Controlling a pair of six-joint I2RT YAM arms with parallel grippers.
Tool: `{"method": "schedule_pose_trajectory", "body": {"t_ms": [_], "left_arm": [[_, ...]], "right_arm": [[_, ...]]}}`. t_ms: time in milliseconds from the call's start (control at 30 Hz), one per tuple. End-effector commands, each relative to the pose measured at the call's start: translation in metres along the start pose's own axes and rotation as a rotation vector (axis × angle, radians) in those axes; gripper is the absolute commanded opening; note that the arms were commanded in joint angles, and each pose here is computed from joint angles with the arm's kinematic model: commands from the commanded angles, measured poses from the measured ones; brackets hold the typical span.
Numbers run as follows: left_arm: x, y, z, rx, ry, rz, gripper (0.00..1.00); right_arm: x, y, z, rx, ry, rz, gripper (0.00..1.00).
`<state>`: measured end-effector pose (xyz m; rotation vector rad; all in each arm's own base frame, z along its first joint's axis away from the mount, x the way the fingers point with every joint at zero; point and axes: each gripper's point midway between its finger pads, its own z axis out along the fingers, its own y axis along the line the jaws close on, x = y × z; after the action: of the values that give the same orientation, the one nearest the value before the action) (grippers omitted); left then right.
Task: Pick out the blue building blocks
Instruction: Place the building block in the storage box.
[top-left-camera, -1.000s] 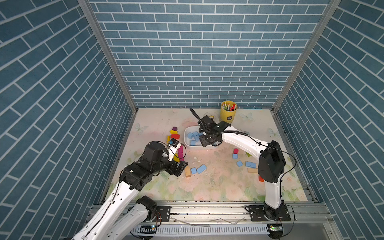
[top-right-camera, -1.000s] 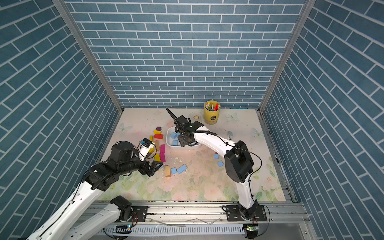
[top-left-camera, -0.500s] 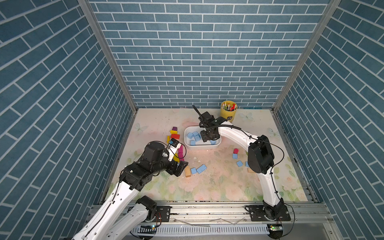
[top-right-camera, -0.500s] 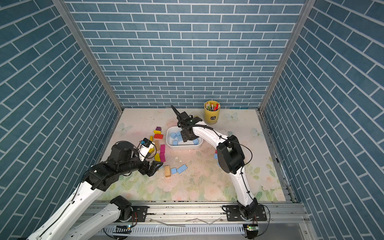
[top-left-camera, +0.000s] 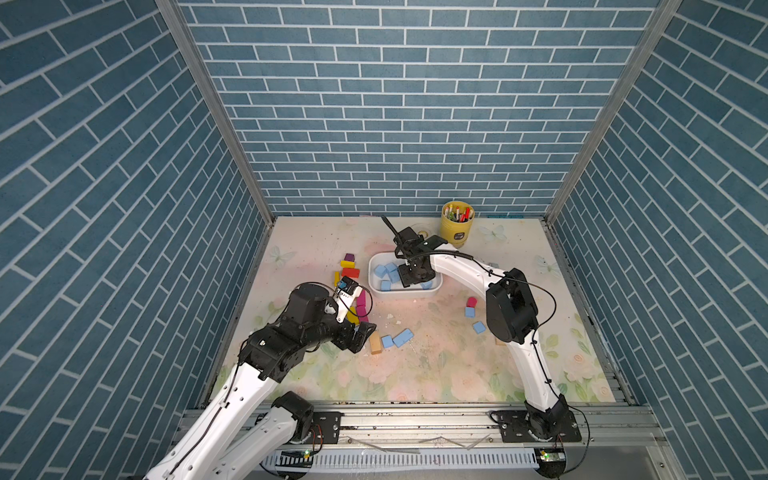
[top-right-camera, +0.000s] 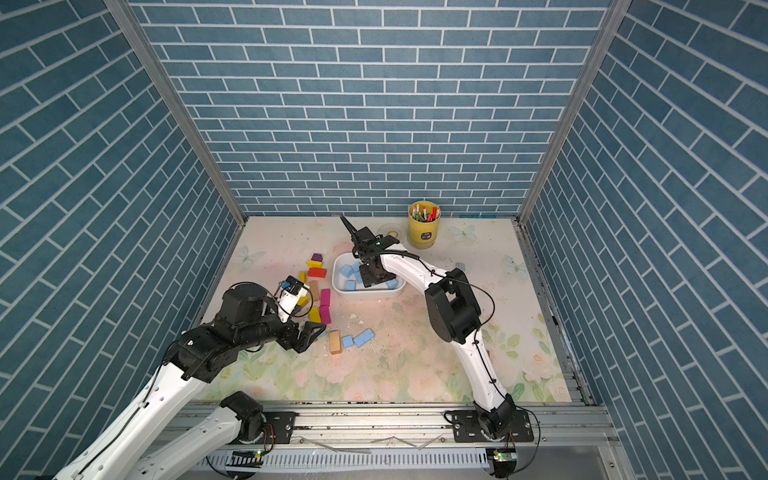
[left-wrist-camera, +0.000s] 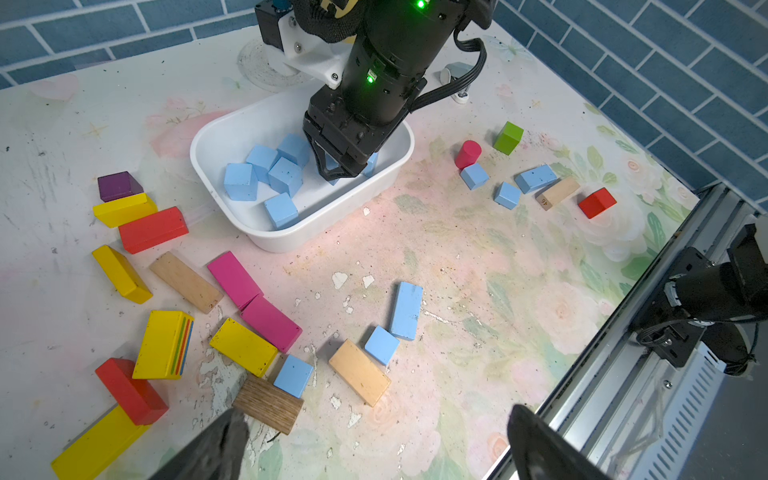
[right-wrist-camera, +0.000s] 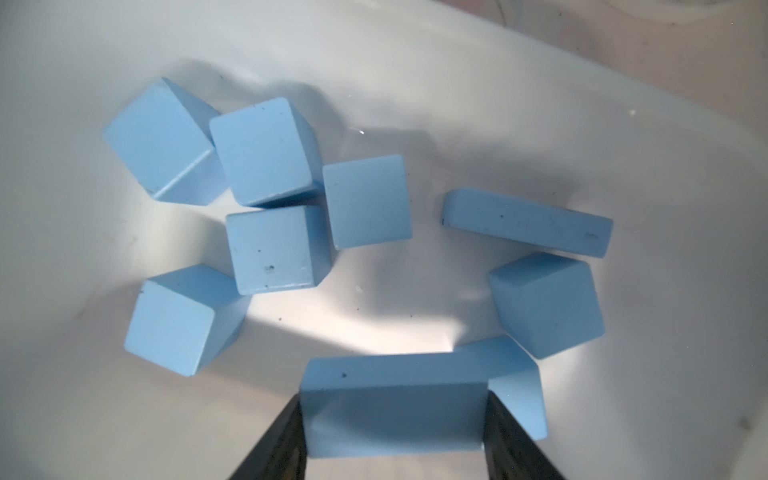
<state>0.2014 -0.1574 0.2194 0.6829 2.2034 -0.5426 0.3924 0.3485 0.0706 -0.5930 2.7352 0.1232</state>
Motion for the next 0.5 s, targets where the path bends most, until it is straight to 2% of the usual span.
{"method": "schedule_pose_trajectory", "body": {"t_ms": [0, 267, 467], "left_arm": [[0.007, 0.001, 0.0, -0.005, 0.018, 0.004, 1.0], [0.007, 0.001, 0.0, -0.004, 0.019, 0.004, 0.99], [0.007, 0.0, 0.0, -0.003, 0.018, 0.007, 0.99]], "right_arm": [[0.0, 0.001, -0.002, -0.01, 0.02, 0.031, 0.75], [-0.008, 0.002, -0.028, -0.031, -0.025, 0.034, 0.86], [-0.012, -0.004, -0.074, -0.049, -0.115, 0.043, 0.89]]}}
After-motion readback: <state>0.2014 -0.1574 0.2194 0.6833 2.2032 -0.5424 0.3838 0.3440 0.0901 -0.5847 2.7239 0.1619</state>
